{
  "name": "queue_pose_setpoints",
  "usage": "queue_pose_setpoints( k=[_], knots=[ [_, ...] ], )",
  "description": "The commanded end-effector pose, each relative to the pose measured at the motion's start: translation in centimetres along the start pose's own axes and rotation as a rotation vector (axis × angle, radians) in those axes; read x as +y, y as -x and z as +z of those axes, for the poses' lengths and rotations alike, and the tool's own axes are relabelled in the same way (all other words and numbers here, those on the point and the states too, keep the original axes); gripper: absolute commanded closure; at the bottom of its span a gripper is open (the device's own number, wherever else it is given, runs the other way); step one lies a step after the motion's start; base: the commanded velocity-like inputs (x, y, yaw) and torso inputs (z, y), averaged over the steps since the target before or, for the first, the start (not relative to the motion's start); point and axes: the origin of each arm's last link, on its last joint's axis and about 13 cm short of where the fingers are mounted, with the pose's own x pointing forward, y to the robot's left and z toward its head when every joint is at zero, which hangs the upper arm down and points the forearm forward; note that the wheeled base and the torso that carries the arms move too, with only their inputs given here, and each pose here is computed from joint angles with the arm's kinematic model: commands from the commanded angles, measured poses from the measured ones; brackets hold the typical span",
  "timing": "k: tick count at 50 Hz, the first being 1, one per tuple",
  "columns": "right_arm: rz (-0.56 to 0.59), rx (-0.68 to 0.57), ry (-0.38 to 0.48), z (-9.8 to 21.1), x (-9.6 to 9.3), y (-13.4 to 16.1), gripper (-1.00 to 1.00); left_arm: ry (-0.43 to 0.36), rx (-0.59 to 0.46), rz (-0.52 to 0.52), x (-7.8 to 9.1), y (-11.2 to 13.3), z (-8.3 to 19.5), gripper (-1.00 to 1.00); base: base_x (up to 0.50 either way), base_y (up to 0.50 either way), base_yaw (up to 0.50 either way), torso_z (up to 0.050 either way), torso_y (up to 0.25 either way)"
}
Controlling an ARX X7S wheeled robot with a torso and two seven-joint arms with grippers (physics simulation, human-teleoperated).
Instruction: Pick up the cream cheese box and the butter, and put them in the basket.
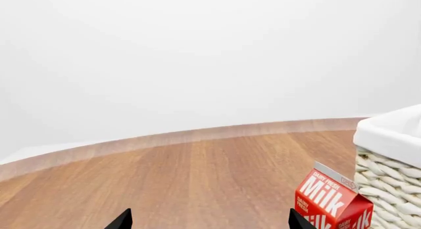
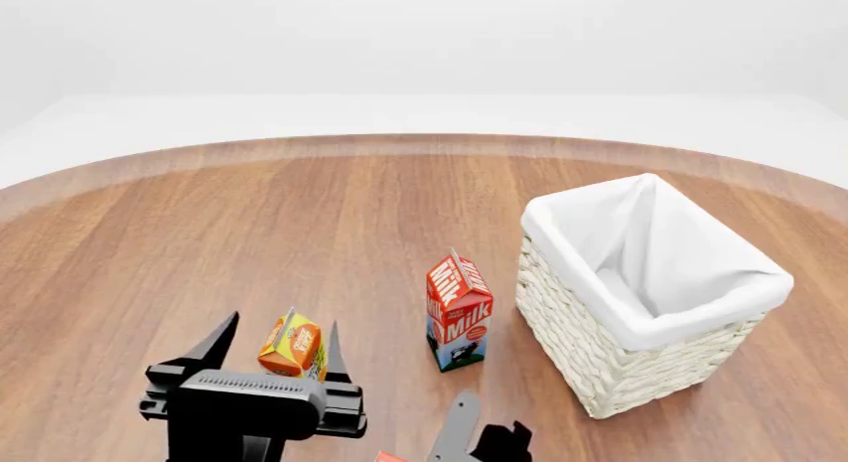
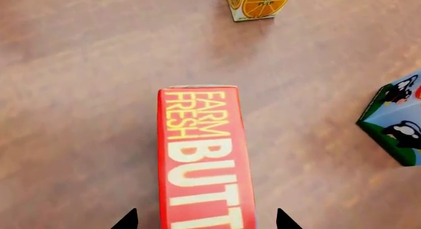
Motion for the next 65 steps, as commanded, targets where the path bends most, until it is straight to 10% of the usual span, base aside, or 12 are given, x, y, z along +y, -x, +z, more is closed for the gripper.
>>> queue_pose_setpoints(
  k=[1, 41, 42, 65],
  knots=[
    [-0.004, 0.022, -0.001, -0.4, 0.0, -0.7, -1.0, -0.001, 0.0, 0.0, 0.0, 0.0, 0.0, -1.0, 0.0, 0.0, 0.0, 0.0, 0.0],
    [0.001, 0.072, 0.0, -1.2, 0.4, -2.3, -1.0, 0.001, -0.001, -0.006, -0.1, 0.0, 0.0, -1.0, 0.0, 0.0, 0.0, 0.0, 0.0],
    [-0.006, 0.067, 0.004, -1.2, 0.5, -2.3, 1.0, 0.001, -0.002, -0.005, 0.0, 0.0, 0.1, -1.0, 0.0, 0.0, 0.0, 0.0, 0.0],
    [-0.086, 0.008, -0.047, -0.1, 0.9, 0.1, 1.0, 0.0, 0.0, -0.004, -0.1, 0.0, 0.0, -1.0, 0.0, 0.0, 0.0, 0.0, 0.0]
  ],
)
